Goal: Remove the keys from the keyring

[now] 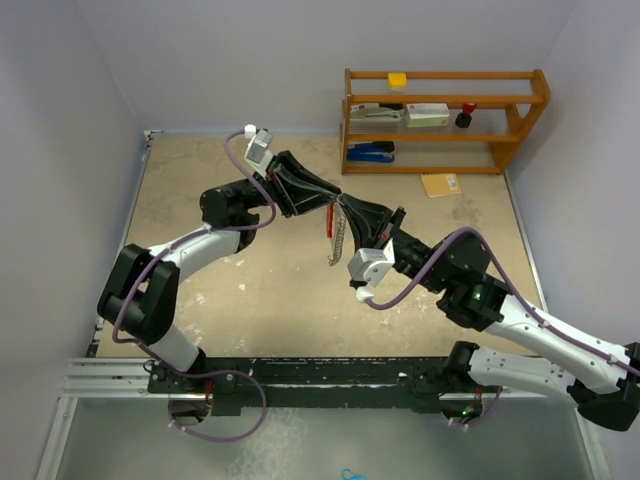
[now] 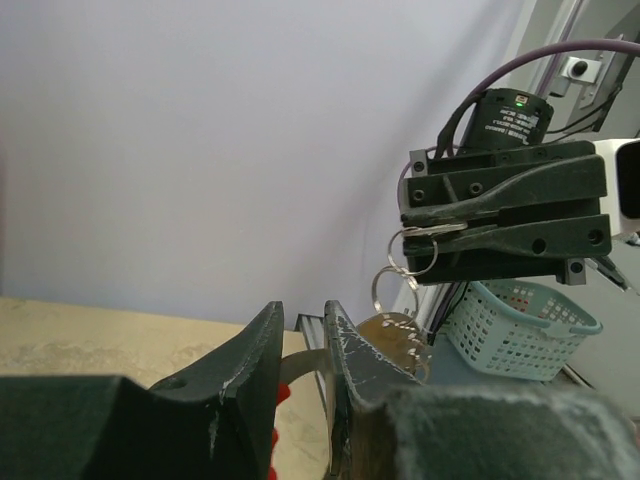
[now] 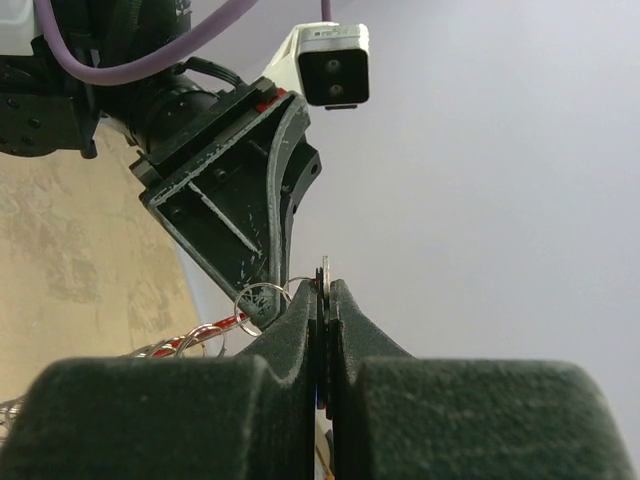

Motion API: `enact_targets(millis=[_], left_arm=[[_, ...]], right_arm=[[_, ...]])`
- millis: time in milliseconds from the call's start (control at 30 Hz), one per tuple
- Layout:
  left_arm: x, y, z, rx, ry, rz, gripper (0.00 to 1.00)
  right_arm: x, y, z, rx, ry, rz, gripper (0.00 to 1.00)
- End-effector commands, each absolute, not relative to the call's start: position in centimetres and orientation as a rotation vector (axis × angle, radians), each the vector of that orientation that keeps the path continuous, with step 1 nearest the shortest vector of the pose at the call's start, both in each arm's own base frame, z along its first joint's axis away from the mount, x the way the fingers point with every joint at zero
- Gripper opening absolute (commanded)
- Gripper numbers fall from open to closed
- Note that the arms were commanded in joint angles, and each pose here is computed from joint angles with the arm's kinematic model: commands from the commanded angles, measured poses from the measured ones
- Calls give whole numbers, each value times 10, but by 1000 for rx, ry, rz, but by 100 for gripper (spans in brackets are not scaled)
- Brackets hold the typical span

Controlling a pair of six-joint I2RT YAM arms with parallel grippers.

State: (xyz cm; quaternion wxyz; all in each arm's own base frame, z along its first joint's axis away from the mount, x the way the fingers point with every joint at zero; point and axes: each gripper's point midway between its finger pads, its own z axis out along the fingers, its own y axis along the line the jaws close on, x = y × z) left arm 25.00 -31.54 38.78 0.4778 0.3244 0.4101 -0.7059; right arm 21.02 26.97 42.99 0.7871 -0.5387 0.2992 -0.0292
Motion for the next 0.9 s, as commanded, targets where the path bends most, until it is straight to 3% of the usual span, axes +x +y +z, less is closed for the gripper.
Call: enact_targets(millis=[0, 667, 800, 867], left_arm=[[201, -301, 437, 942, 695, -1644, 21], [169, -303, 448, 1007, 626, -1664, 27], [175, -304, 452, 967, 631, -1686, 22], [175, -305, 453, 967, 633, -1692, 15]], right_arm=[[205, 264, 452, -1099, 607, -52, 0], [201, 264, 453, -1108, 598, -38, 0], [201, 266, 453, -1108, 592, -36, 0], [202, 268, 453, -1106, 588, -35, 0]])
